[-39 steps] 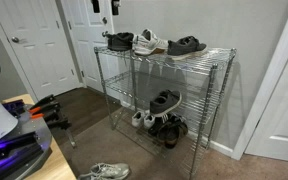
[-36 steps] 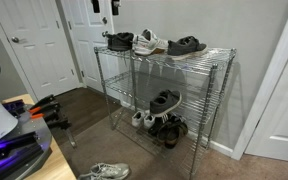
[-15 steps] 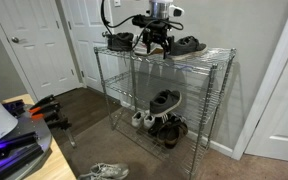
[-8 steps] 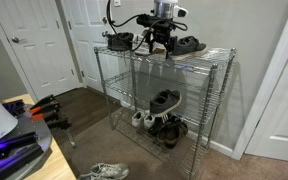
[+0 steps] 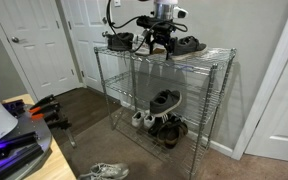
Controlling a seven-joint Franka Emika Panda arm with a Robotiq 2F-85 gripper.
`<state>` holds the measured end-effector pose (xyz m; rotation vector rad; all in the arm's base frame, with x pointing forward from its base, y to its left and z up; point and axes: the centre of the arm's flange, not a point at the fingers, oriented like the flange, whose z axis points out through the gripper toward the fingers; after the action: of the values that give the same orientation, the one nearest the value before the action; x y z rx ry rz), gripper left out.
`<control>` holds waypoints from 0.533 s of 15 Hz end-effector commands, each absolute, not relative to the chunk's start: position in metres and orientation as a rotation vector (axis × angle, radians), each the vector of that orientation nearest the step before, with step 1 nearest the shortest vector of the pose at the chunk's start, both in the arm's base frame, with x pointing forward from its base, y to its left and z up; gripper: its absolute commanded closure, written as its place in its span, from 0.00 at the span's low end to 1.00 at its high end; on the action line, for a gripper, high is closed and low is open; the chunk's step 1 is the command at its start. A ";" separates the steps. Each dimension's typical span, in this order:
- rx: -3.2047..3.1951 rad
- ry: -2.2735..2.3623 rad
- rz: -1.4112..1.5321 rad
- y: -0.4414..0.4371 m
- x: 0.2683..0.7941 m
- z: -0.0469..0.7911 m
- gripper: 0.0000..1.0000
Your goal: Put the shoe on the second shelf onto the top shelf
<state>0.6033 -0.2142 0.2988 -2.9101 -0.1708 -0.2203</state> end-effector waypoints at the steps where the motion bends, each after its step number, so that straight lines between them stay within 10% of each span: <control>1: -2.958 -0.138 -0.217 -0.225 0.543 0.284 0.00; 8: -3.009 -0.140 -0.202 -0.242 0.443 0.247 0.00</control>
<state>0.4922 -0.2512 0.2493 -2.9914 -0.0710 -0.1310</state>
